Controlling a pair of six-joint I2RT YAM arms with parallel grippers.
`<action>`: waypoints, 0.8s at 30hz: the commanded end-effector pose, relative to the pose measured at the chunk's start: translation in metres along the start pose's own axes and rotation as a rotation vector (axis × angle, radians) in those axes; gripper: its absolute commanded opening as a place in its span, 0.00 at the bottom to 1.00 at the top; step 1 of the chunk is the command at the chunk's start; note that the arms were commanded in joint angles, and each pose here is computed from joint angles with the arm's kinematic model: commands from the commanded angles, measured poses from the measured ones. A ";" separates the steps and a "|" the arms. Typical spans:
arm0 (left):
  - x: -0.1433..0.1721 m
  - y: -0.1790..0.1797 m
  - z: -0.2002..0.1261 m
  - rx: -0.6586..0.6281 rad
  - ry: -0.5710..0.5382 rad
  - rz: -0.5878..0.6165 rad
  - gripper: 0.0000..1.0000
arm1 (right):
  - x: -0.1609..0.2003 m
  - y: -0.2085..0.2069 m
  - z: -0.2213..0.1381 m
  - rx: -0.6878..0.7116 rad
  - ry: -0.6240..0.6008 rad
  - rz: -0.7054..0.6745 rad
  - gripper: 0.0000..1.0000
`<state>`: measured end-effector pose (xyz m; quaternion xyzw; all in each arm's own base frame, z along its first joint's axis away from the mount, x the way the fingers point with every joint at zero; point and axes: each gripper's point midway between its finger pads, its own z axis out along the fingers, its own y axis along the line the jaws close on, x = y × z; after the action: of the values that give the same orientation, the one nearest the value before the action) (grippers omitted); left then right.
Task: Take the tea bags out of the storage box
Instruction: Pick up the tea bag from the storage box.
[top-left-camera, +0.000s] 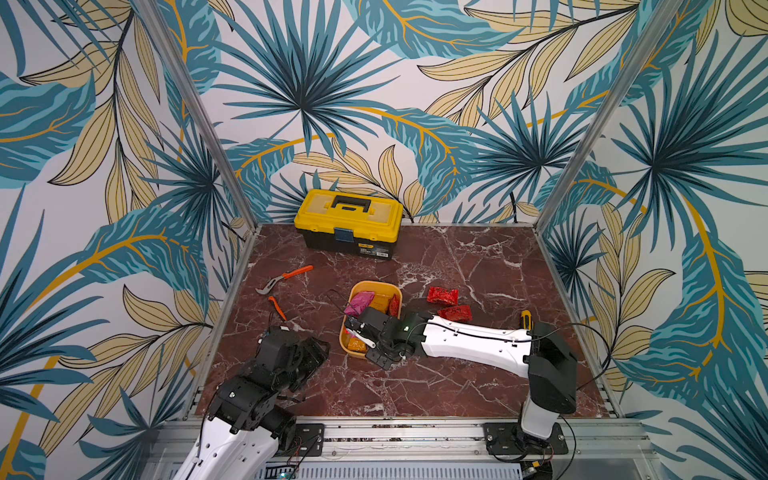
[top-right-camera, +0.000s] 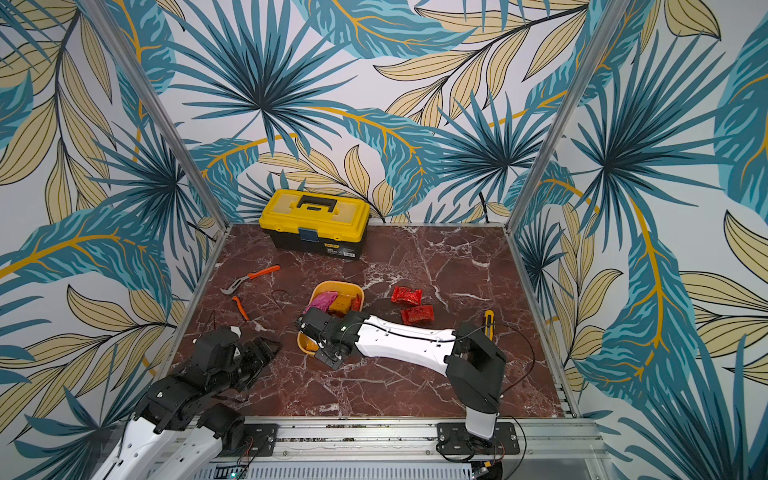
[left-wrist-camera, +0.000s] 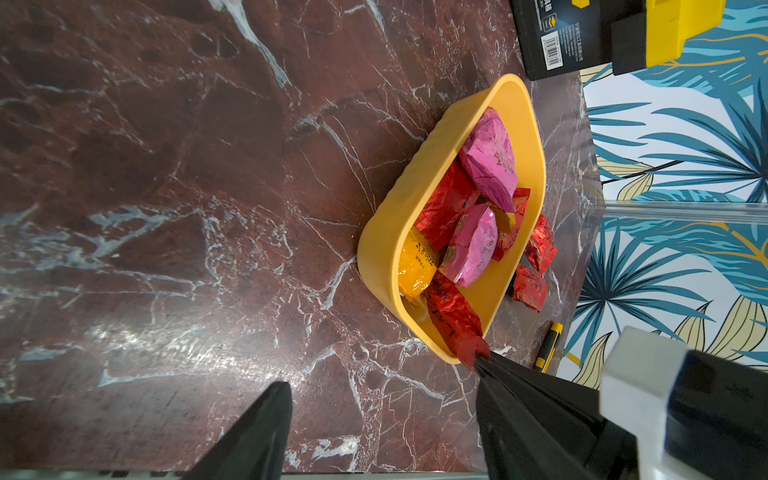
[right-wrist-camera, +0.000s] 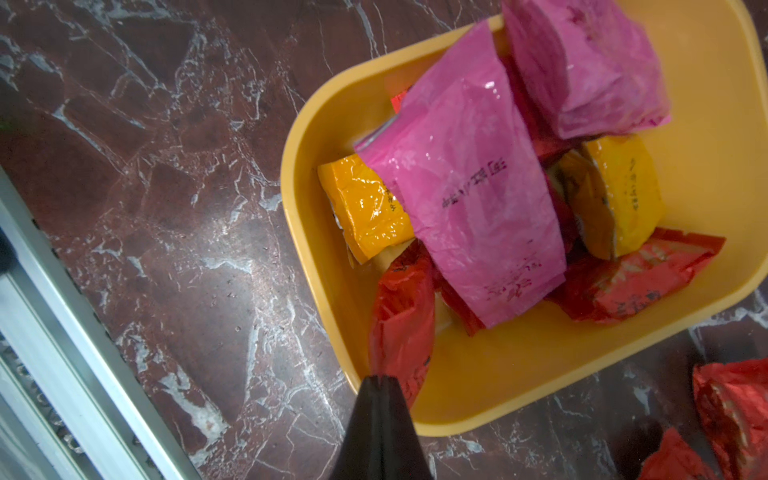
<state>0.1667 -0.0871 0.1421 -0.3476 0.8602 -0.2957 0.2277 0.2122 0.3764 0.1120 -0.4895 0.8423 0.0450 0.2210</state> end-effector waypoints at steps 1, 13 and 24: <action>-0.006 -0.006 -0.006 0.017 -0.027 -0.002 0.76 | -0.004 0.005 -0.020 -0.027 -0.020 -0.009 0.00; -0.014 -0.065 -0.002 0.096 0.029 0.087 0.73 | -0.007 -0.020 -0.103 0.014 -0.201 0.095 0.00; 0.012 -0.151 0.027 0.192 0.155 0.228 0.71 | 0.023 -0.116 -0.159 0.193 -0.388 0.458 0.00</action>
<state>0.2292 -0.1680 0.1911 -0.2368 0.8903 -0.3349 0.1977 0.2331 0.2771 0.2564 -0.3177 0.8597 0.1087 0.3850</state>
